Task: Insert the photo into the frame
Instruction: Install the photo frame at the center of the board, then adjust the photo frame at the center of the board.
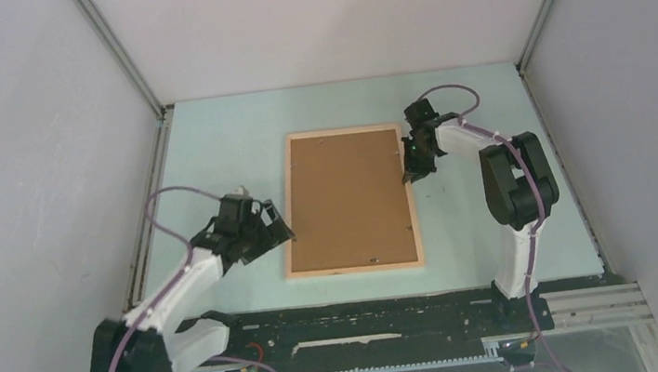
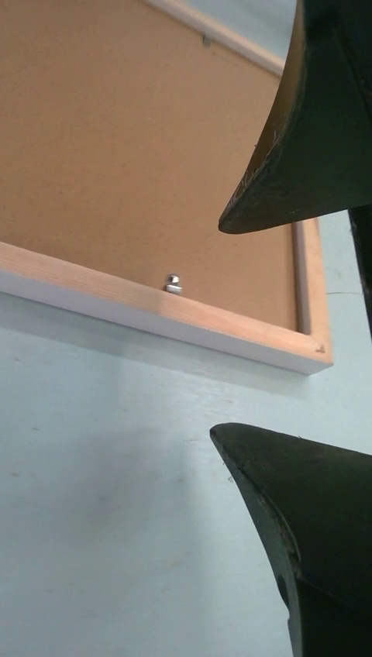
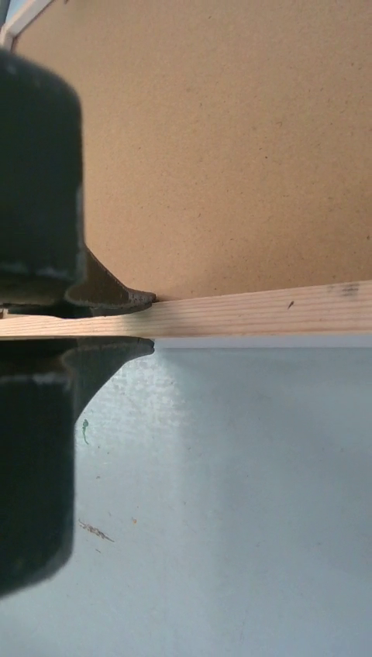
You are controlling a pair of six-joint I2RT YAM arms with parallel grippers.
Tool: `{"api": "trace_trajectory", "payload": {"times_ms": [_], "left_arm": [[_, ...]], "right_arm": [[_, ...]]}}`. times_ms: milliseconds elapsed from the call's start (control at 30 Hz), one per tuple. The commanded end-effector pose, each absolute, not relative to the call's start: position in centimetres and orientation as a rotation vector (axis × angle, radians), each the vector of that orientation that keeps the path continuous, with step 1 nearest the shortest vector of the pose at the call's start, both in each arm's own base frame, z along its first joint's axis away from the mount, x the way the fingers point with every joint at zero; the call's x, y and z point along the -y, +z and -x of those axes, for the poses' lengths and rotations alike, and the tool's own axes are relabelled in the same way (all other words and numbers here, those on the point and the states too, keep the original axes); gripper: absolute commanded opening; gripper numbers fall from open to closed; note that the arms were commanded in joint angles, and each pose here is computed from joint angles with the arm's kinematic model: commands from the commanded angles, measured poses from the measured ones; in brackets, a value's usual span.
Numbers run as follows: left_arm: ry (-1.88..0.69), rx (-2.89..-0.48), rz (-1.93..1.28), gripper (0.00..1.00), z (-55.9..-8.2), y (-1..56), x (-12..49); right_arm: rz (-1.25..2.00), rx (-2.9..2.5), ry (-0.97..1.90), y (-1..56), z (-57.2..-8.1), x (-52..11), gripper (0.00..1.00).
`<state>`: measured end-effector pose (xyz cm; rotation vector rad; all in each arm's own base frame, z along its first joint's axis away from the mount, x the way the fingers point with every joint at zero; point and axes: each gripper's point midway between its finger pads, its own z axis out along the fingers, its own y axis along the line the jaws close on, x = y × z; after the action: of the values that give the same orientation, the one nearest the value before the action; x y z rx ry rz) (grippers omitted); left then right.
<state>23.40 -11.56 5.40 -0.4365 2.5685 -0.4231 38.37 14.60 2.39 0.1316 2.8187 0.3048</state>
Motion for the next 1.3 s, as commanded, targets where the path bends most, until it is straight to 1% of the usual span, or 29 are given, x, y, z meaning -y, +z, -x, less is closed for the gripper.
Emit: {"api": "trace_trajectory", "payload": {"times_ms": [0, 100, 267, 367, 433, 500, 600, 700, 900, 1000, 1033, 1100, 1133, 1200, 1233, 1267], "left_arm": [[-0.555, -2.410, 0.618, 0.99, -23.1, 7.0, 11.9], [-0.667, -2.382, 0.628, 0.95, -23.1, 7.8, 13.1], [-0.793, -2.392, 0.666, 0.88, -22.8, 7.3, 15.6], [-0.825, -2.408, 0.682, 0.87, -22.2, 6.9, 17.0], [-0.817, -2.412, 0.696, 0.89, -21.9, 6.6, 17.6], [-0.833, -2.405, 0.719, 0.99, -21.9, 6.2, 18.0], [-0.936, -2.395, 0.696, 1.00, -22.7, 6.6, 19.8], [-0.940, -2.421, 0.642, 1.00, -24.3, 7.0, 21.1], [-0.800, -2.486, 0.607, 0.97, -27.3, 5.7, 21.4], [-0.778, -2.501, 0.626, 0.96, -27.5, 4.9, 21.4], [-0.781, -2.500, 0.631, 0.96, -27.4, 4.8, 21.4], [-0.766, -2.500, 0.633, 0.95, -27.3, 4.4, 21.1], [-0.757, -2.501, 0.633, 0.94, -27.2, 4.3, 21.0], [-0.732, -2.496, 0.629, 0.94, -27.0, 4.1, 20.5], [-0.713, -2.489, 0.625, 0.93, -26.9, 4.0, 20.1], [-0.696, -2.488, 0.617, 0.94, -26.8, 3.8, 19.8]], "right_arm": [[-0.356, -2.796, 0.385, 2.9, -38.3, -13.8, 0.00], [-0.518, -2.731, 0.391, 2.9, -38.6, -12.2, 0.00], [-0.970, -2.557, 0.709, 2.6, -37.1, -11.6, 0.00], [-1.112, -2.465, 0.760, 2.8, -36.5, -11.6, 0.00], [-1.176, -2.437, 0.738, 2.7, -35.9, -11.6, 0.00], [-1.239, -2.404, 0.708, 2.5, -35.2, -11.4, 0.00], [-1.336, -2.367, 0.685, 2.2, -33.6, -11.8, 0.00], [-1.426, -2.312, 0.705, 2.2, -31.8, -13.2, 0.00], [-1.337, -2.351, 0.752, 2.9, -30.1, -16.1, 0.00], [-1.126, -2.375, 0.778, 4.5, -31.0, -15.8, 0.01], [-1.002, -2.383, 0.743, 5.2, -31.6, -15.3, 0.15], [-0.765, -2.409, 0.629, 6.7, -32.4, -13.9, 0.33], [-0.639, -2.405, 0.580, 7.5, -33.0, -13.3, 0.43], [-0.454, -2.398, 0.531, 8.9, -34.4, -12.5, 0.54], [-0.403, -2.396, 0.491, 9.3, -35.2, -11.9, 0.66], [-0.357, -2.396, 0.479, 9.7, -36.4, -11.7, 0.70]]}}
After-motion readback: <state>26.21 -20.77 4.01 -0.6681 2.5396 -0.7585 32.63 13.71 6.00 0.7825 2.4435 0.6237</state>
